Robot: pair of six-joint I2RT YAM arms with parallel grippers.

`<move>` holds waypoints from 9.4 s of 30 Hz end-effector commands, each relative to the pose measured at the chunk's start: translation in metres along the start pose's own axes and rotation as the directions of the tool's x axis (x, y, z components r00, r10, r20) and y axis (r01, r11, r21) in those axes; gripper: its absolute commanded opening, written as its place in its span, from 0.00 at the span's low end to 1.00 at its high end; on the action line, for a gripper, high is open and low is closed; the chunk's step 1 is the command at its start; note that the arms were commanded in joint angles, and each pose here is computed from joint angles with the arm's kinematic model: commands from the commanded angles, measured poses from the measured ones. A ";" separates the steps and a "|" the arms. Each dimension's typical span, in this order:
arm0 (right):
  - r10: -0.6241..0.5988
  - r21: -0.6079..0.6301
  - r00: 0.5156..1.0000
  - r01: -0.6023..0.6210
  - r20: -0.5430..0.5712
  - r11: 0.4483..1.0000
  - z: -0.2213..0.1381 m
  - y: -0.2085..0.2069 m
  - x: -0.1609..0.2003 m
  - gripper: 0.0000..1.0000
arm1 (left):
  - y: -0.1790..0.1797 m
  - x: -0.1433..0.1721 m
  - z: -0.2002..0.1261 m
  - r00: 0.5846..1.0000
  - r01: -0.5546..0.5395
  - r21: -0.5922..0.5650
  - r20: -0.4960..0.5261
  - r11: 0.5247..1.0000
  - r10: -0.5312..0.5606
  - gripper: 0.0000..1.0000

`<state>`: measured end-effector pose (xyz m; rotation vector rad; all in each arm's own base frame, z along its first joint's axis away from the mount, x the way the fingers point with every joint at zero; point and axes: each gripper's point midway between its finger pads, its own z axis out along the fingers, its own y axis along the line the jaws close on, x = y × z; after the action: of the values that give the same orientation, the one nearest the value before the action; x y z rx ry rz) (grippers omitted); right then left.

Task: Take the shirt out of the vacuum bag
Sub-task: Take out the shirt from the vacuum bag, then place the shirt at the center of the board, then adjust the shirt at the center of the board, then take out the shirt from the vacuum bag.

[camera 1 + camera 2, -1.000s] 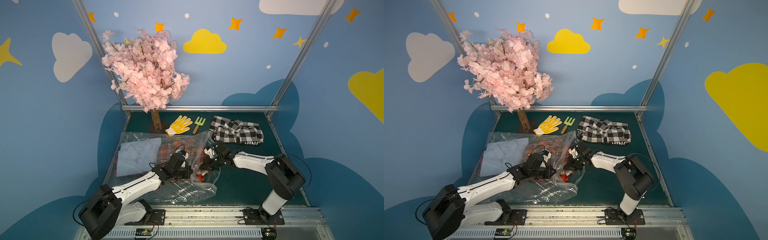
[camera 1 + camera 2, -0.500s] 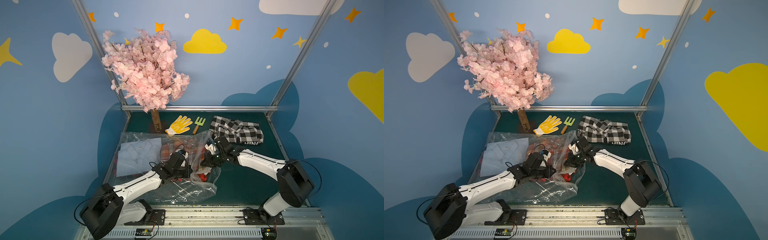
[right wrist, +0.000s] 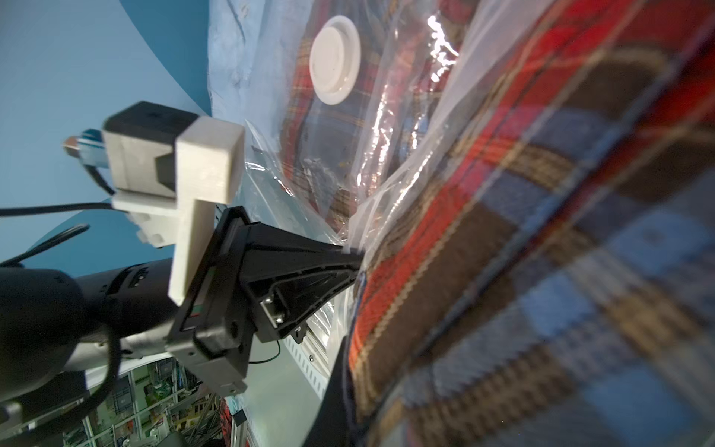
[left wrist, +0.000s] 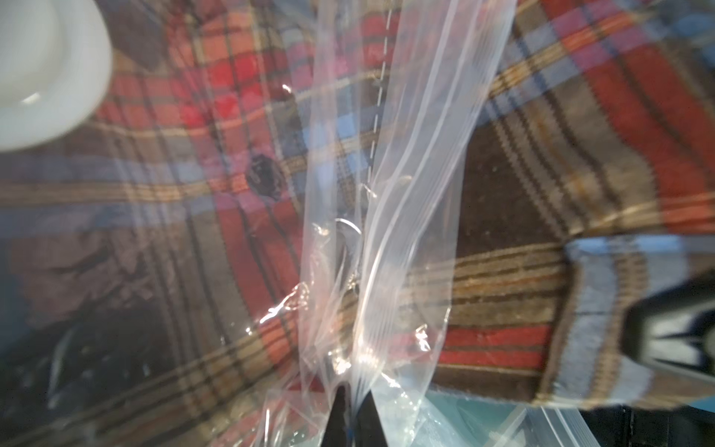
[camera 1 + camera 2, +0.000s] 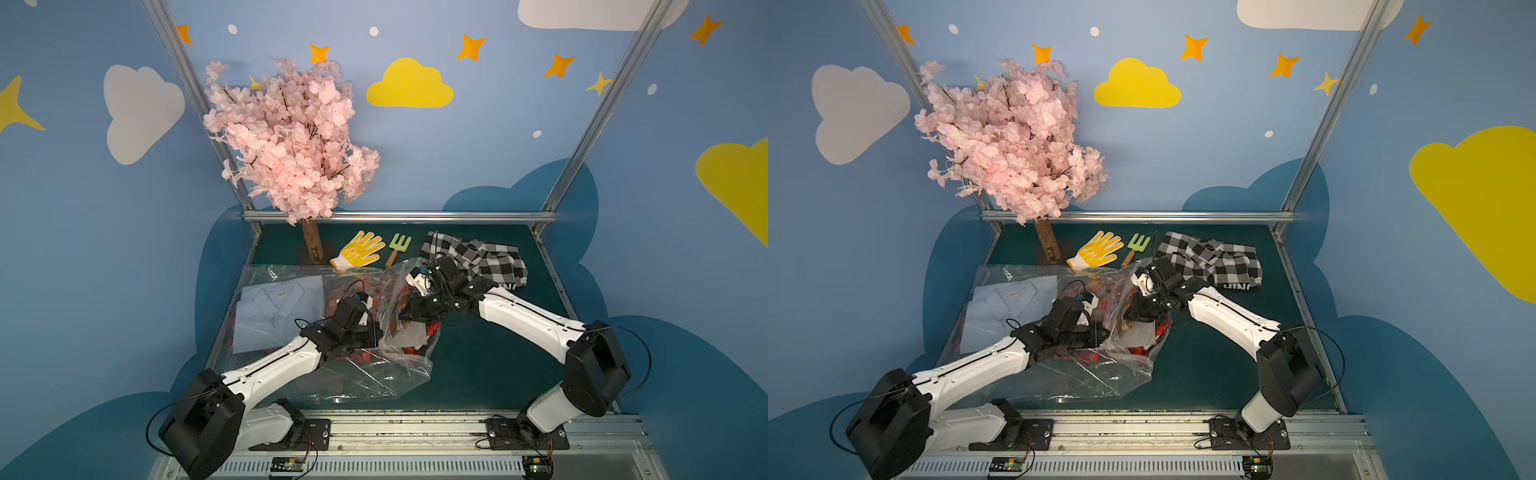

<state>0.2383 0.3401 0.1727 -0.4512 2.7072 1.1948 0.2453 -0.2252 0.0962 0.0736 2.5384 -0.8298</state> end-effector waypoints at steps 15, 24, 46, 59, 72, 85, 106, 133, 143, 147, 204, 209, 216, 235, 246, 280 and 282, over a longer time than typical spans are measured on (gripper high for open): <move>-0.238 -0.188 0.912 0.312 0.333 0.931 -0.103 0.106 -0.070 0.00 | 0.023 0.009 0.003 0.999 0.013 -0.066 -0.038 0.998 -0.016 0.04; -0.265 -0.161 0.879 0.351 0.397 0.922 -0.150 0.110 -0.087 0.00 | 0.031 0.021 0.016 0.996 0.033 -0.079 -0.085 0.996 -0.039 0.04; -0.316 0.003 0.859 0.343 0.403 0.939 -0.219 0.023 -0.211 0.00 | 0.047 0.044 0.024 0.985 0.069 -0.114 -0.148 0.991 -0.086 0.03; -0.353 -0.069 0.805 0.434 0.476 0.898 -0.215 0.012 -0.265 0.00 | 0.048 0.046 0.019 0.985 0.070 -0.119 -0.147 0.990 -0.087 0.03; -0.508 -0.024 0.663 0.620 0.550 0.784 -0.221 -0.006 -0.288 0.00 | 0.048 0.046 0.021 0.986 0.090 -0.108 -0.133 0.990 -0.104 0.03; -0.582 0.134 0.765 0.568 0.275 0.812 -0.154 -0.104 -0.241 0.00 | 0.043 0.049 0.029 0.984 0.095 -0.078 -0.143 0.992 -0.105 0.03; -0.105 0.218 0.973 0.059 0.205 0.974 -0.133 -0.168 -0.068 0.00 | 0.043 0.050 0.031 0.984 0.085 -0.070 -0.148 0.994 -0.095 0.03; 0.615 0.082 0.647 -0.716 0.450 0.693 -0.135 -0.274 0.046 0.78 | 0.040 0.047 0.029 0.988 0.081 -0.055 -0.131 0.995 -0.087 0.03; 0.632 0.138 0.557 -0.798 0.539 0.586 -0.130 -0.326 0.020 0.82 | 0.046 0.050 0.022 0.989 0.079 -0.075 -0.119 0.994 -0.088 0.03; 0.618 0.151 0.529 -0.817 0.581 0.557 -0.127 -0.340 0.010 0.82 | 0.048 0.050 0.021 0.989 0.082 -0.077 -0.114 0.994 -0.091 0.03; -0.050 0.235 0.877 -0.073 0.478 0.969 -0.184 -0.126 -0.212 0.00 | 0.062 0.050 0.009 0.989 0.103 -0.112 -0.096 0.988 -0.114 0.03; -0.063 0.233 0.847 -0.074 0.527 0.970 -0.202 -0.140 -0.234 0.00 | 0.065 0.051 0.009 0.989 0.104 -0.118 -0.097 0.988 -0.115 0.03; 0.001 0.223 0.839 -0.146 0.544 0.964 -0.220 -0.188 -0.239 0.00 | 0.068 0.053 0.009 0.988 0.102 -0.128 -0.103 0.986 -0.116 0.03; 0.033 0.420 0.882 -0.256 0.469 0.871 -0.237 -0.311 -0.235 0.00 | 0.069 0.057 0.014 0.984 0.112 -0.128 -0.126 0.985 -0.128 0.03; 0.108 0.467 0.849 -0.385 0.517 0.796 -0.259 -0.355 -0.226 0.45 | 0.065 0.058 0.017 0.981 0.115 -0.110 -0.145 0.987 -0.130 0.03; 0.261 -0.152 0.948 -0.234 0.184 0.960 -0.025 -0.111 -0.025 0.53 | 0.011 0.026 -0.006 0.998 0.021 0.036 -0.056 0.999 -0.018 0.04; 0.262 -0.134 0.951 -0.241 0.166 0.961 -0.015 -0.113 -0.017 0.50 | 0.013 0.029 -0.001 0.998 0.022 0.034 -0.063 0.999 -0.020 0.04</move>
<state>0.2830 0.2531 0.1058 -0.0120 2.6586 1.3641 0.2239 -0.2120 0.0819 0.0450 2.5864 -0.8803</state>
